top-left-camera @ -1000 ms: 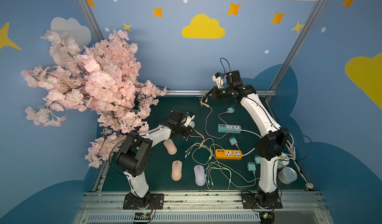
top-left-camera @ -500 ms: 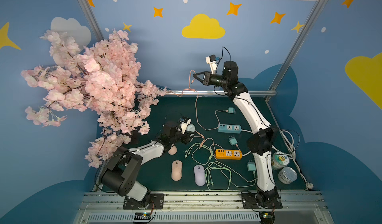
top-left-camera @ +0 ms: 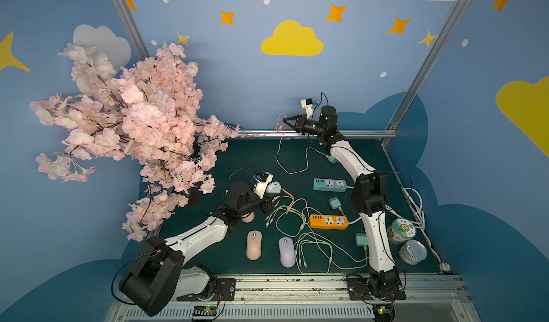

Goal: Unplug the wireless mouse
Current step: Place the power cord at the center of the board, then place the mouse at the center of the board, then move the mouse to the center of the board, then reset both arms

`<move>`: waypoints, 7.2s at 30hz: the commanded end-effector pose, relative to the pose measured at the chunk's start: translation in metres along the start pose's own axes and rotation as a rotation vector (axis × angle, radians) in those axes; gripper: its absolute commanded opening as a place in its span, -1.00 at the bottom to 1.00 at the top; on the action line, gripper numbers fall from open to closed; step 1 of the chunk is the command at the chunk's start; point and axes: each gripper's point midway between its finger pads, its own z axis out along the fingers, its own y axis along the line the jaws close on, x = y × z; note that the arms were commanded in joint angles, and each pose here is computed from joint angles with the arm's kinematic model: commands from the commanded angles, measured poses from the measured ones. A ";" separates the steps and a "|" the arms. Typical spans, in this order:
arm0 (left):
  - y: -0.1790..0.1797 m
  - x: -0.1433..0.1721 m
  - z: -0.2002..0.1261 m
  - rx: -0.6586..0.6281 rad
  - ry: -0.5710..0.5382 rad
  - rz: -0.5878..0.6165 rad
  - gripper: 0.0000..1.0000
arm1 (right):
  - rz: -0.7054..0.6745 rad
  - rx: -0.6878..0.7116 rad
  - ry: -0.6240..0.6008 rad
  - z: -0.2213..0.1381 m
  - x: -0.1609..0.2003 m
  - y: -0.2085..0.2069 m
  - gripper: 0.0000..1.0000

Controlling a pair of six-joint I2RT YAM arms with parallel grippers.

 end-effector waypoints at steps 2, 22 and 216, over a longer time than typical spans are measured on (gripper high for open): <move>-0.003 -0.003 -0.003 -0.008 -0.002 0.009 -0.40 | -0.123 0.078 -0.003 -0.031 0.022 0.019 -1.00; -0.024 -0.008 -0.044 -0.054 0.068 -0.054 -0.29 | -0.075 0.552 0.113 -0.191 0.143 -0.029 0.62; 0.237 0.059 -0.161 -1.054 -0.172 -0.035 0.99 | -0.901 1.287 -0.508 -0.347 0.147 -0.128 0.85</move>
